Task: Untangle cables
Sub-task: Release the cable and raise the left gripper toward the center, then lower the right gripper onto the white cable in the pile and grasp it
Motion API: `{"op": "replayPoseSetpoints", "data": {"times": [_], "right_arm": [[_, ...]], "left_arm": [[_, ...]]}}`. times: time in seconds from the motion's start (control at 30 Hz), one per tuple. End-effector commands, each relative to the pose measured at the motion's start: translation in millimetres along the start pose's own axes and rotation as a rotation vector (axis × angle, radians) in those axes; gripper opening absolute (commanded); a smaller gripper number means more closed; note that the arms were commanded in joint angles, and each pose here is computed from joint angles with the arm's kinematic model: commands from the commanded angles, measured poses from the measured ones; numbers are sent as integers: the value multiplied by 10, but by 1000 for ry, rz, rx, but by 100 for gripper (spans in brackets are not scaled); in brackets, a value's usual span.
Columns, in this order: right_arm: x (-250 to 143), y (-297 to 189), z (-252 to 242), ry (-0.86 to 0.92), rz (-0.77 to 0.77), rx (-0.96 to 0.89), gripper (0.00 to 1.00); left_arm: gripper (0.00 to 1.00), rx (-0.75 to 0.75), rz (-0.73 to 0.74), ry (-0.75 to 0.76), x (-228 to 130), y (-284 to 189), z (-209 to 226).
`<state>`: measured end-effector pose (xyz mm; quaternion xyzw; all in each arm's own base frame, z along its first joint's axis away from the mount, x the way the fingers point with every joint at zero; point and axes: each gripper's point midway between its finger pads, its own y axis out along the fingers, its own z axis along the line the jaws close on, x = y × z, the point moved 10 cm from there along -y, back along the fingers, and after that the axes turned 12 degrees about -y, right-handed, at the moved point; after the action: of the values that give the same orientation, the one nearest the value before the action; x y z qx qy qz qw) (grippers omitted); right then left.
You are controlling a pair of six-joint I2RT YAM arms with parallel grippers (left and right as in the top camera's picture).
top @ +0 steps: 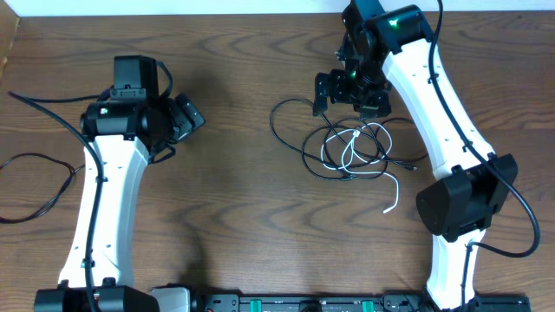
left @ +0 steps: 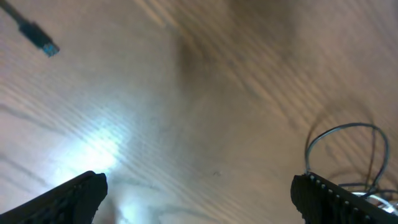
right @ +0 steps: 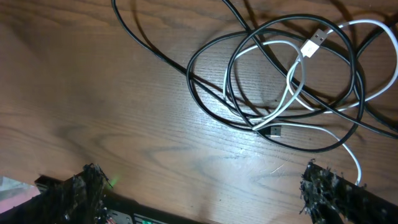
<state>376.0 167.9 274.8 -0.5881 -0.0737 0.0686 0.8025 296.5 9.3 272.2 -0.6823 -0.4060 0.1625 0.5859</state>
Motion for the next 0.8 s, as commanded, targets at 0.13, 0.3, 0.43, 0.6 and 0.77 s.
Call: {"op": "replayPoseSetpoints", "data": {"times": [0.13,0.3,0.43,0.6,0.77], "right_arm": [[-52,-139,53,-27,-34,5,99],[-52,-139,53,-27,-34,5,99],[-52,-139,53,-27,-34,5,99],[-52,-139,53,-27,-34,5,99],[-52,-139,53,-27,-34,5,99]], "left_arm": [[99,76,49,-10,-95,-39,116],[100,117,88,-9,-153,-39,177],[100,143,112,-9,-193,-18,219],[100,171,139,-8,-234,4,262],[100,190,172,-7,-273,11,291]]}}
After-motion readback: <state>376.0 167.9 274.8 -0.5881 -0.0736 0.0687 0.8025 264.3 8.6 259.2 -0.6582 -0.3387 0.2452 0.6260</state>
